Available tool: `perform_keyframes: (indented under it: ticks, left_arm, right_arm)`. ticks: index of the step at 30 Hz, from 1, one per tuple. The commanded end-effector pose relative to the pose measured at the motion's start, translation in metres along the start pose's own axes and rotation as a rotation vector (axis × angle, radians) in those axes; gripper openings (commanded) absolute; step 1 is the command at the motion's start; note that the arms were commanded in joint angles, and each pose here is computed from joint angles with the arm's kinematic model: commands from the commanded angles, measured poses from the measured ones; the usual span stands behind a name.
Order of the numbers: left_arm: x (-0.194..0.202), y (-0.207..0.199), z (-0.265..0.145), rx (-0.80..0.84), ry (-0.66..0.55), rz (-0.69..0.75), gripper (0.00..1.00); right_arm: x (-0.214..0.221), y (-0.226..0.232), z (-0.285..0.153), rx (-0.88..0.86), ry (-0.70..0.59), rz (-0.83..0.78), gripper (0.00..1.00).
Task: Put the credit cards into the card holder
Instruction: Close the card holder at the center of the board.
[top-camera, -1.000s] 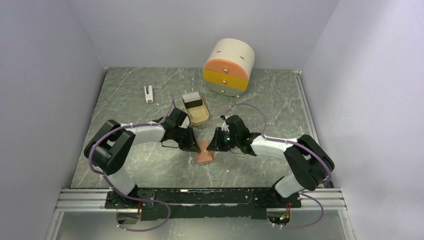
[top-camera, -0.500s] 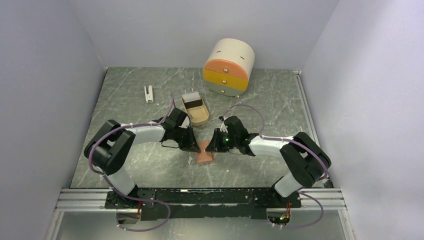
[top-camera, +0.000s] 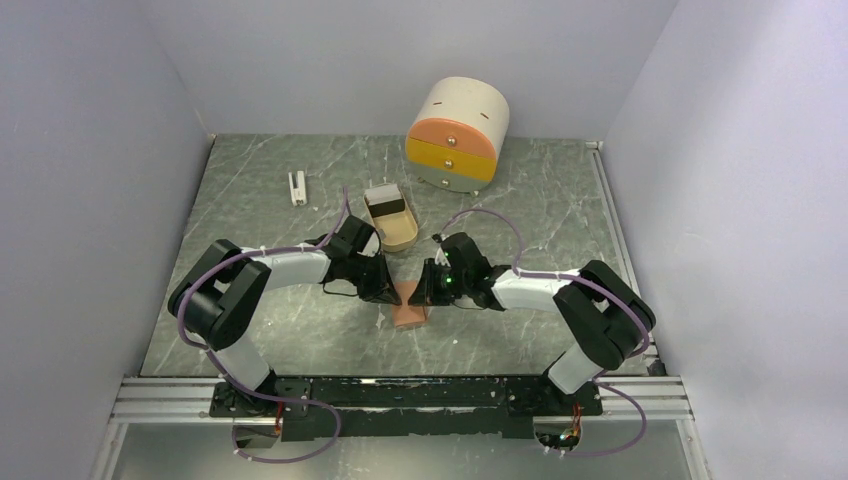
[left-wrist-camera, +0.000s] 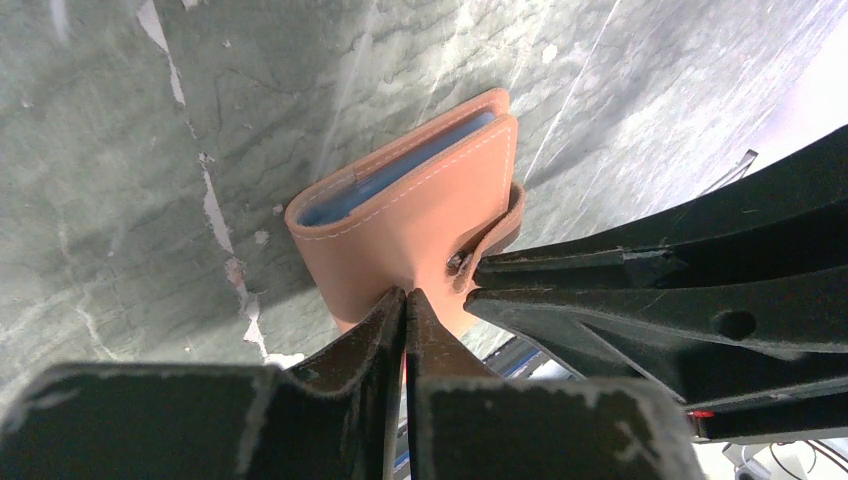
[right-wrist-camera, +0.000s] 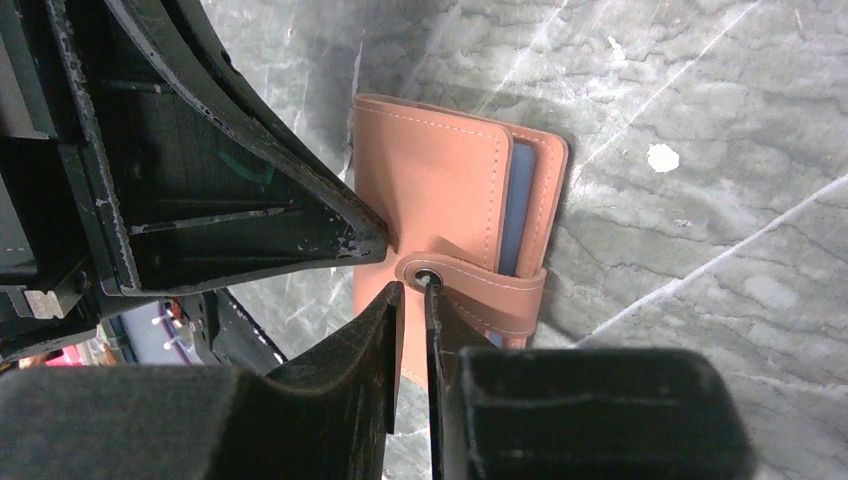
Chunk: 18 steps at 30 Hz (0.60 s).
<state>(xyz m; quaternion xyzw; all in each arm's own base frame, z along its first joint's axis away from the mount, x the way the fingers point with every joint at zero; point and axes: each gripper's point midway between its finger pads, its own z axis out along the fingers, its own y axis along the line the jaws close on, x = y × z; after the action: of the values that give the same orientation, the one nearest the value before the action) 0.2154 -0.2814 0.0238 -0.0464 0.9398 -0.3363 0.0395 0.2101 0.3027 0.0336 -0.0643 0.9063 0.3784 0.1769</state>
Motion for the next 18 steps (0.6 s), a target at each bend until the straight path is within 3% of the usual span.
perform_keyframes:
  ticks: [1,18]
  left_arm:
    - [0.0113,0.0156,0.0034,-0.066,0.025,-0.005,0.11]
    - [0.0112,0.0151,0.0031,-0.064,0.024,-0.004,0.11]
  right_arm:
    - [-0.0068,-0.0059,0.0021,0.057,-0.014,-0.033,0.17]
    - [-0.0042,-0.0063,0.0055,0.132,0.000,-0.101,0.15]
